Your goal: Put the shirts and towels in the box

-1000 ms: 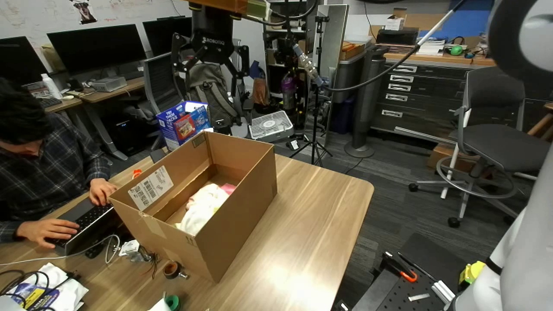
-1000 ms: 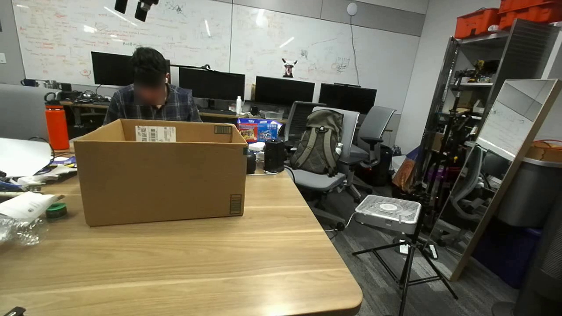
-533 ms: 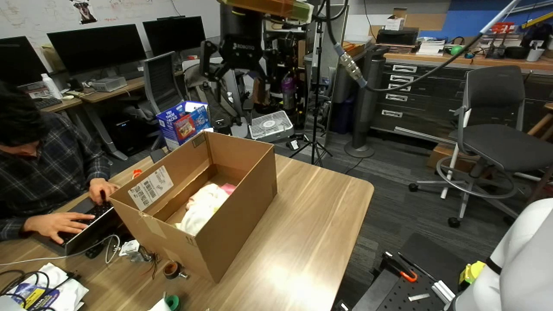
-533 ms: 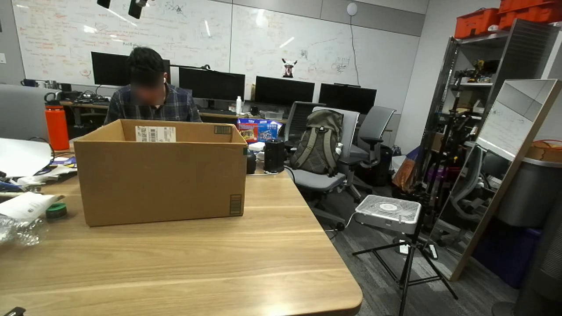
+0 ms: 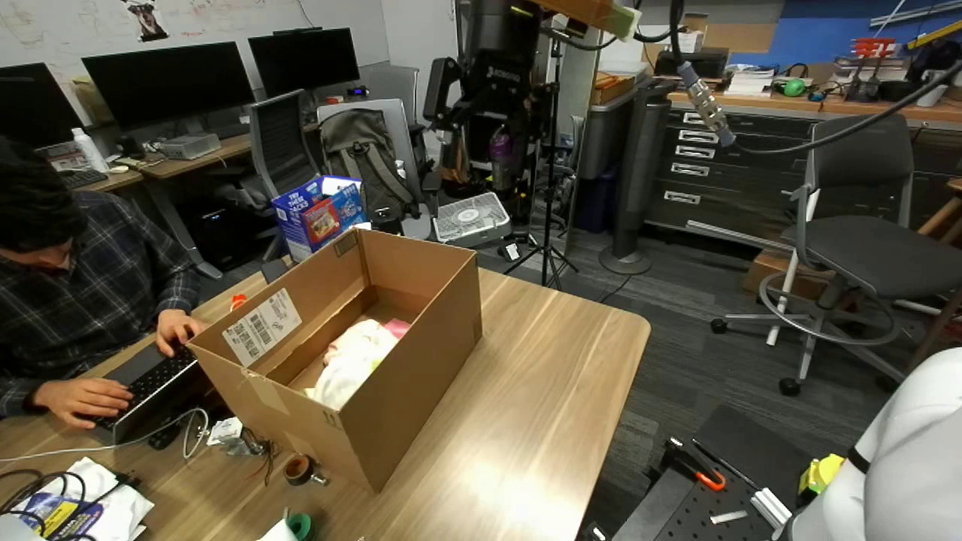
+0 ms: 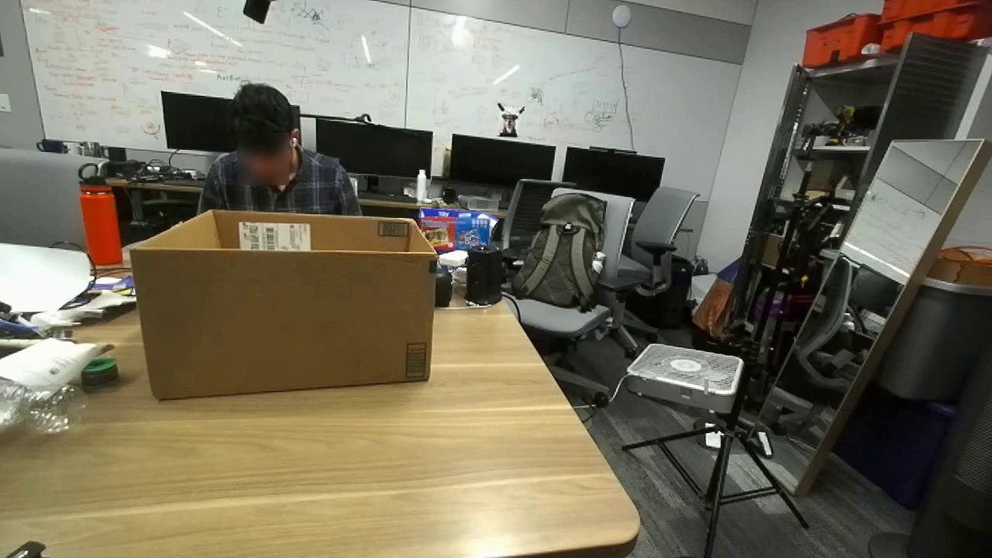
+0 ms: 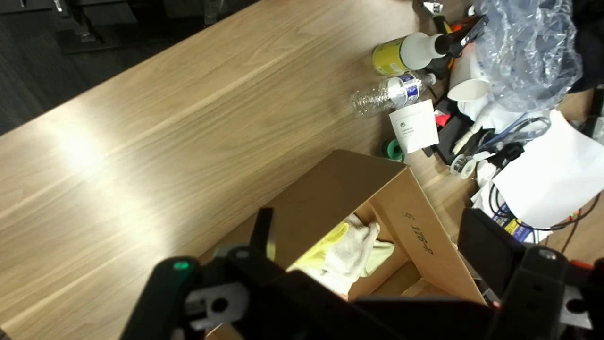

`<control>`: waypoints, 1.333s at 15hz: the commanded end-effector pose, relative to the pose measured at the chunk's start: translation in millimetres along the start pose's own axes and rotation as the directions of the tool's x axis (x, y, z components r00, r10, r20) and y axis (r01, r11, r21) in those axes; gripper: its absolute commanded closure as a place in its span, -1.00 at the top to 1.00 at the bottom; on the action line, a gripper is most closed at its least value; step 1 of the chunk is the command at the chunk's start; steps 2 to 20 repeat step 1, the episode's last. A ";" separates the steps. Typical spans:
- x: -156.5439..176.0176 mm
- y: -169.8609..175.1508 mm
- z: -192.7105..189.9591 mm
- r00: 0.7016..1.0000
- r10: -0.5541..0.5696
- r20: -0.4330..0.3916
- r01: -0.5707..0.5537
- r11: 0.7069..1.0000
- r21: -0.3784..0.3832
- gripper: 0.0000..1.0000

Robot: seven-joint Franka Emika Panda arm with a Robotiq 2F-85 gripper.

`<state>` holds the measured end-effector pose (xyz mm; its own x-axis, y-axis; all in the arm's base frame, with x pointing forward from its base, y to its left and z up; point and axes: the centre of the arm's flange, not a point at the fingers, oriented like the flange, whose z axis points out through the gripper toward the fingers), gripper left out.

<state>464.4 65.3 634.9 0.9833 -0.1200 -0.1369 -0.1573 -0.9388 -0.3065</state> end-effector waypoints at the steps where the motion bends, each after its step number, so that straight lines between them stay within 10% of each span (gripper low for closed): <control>1: -2.2 10.8 -0.1 1.000 0.009 0.006 -0.009 1.000 0.028 1.00; 20: -2.2 10.8 -0.1 1.000 0.009 0.006 -0.009 1.000 0.028 1.00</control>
